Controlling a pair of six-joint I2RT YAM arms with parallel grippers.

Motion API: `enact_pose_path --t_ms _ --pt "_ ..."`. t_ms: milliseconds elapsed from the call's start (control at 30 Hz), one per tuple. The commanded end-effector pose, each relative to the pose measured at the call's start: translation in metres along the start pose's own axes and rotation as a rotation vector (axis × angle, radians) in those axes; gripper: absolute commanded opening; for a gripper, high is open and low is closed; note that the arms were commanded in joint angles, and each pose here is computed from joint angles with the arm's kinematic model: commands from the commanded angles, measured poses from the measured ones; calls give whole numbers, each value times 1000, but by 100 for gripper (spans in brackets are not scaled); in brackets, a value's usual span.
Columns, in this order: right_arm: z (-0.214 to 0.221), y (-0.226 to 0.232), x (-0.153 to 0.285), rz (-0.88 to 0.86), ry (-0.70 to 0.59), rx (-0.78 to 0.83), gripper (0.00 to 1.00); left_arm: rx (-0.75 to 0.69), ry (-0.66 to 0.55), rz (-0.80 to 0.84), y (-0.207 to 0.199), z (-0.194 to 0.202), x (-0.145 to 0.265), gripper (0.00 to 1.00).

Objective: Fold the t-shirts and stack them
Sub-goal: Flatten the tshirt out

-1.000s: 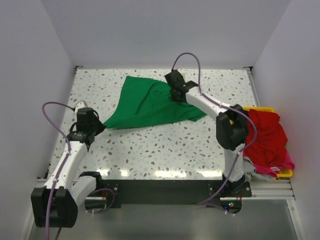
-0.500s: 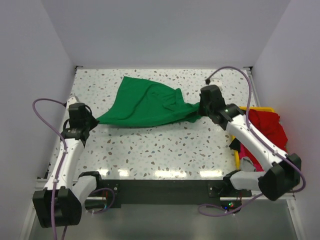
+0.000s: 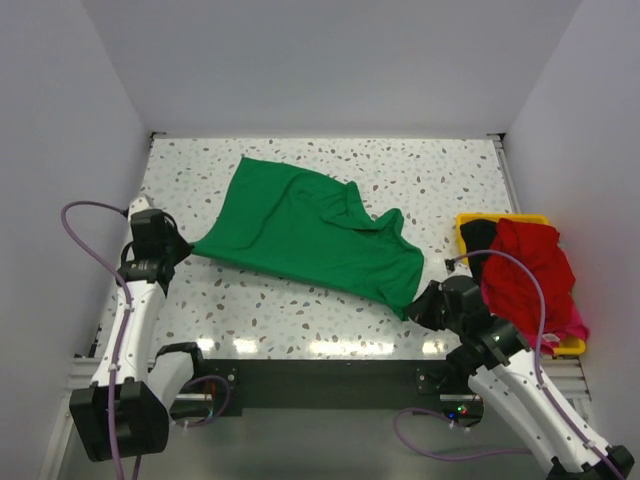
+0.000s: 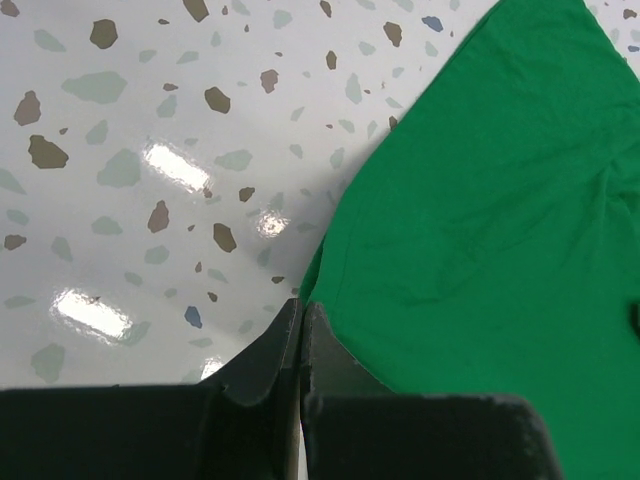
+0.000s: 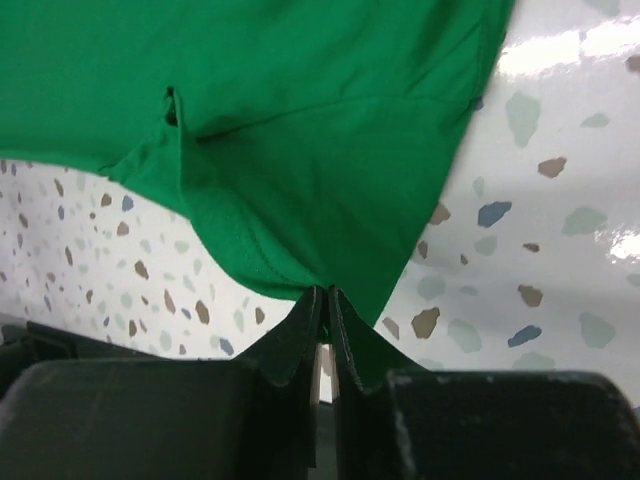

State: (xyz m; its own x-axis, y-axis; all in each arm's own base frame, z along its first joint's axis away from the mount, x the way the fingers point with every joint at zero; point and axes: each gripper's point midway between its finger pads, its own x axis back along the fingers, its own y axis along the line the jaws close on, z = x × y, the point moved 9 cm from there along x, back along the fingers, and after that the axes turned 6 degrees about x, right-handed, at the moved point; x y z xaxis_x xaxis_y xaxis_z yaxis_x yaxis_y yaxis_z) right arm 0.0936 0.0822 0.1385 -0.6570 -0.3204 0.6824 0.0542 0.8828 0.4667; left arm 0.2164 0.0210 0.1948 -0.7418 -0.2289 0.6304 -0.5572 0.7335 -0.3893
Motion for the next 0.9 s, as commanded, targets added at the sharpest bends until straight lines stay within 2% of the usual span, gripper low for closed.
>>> enact_pose_path --t_ms 0,33,100,167,333,500,833,867 --pt "9 10 9 -97 91 -63 11 11 10 37 -1 1 -2 0" --pt "8 9 10 -93 89 -43 16 15 14 45 -2 1 -2 0" --pt "5 10 14 -81 89 -17 32 25 19 62 -4 2 -2 0" --pt "1 13 16 -94 86 14 41 27 22 72 -5 2 -2 0" --pt "-9 10 7 12 68 36 43 27 20 69 -6 1 -3 0" --pt "-17 0 -14 209 18 -2 42 24 25 71 -7 0 -5 0" --pt "-48 2 -47 399 -102 -27 38 10 26 81 -9 -3 -5 0" --pt "-47 1 -53 418 -81 -24 38 10 31 82 -9 -2 -5 0"
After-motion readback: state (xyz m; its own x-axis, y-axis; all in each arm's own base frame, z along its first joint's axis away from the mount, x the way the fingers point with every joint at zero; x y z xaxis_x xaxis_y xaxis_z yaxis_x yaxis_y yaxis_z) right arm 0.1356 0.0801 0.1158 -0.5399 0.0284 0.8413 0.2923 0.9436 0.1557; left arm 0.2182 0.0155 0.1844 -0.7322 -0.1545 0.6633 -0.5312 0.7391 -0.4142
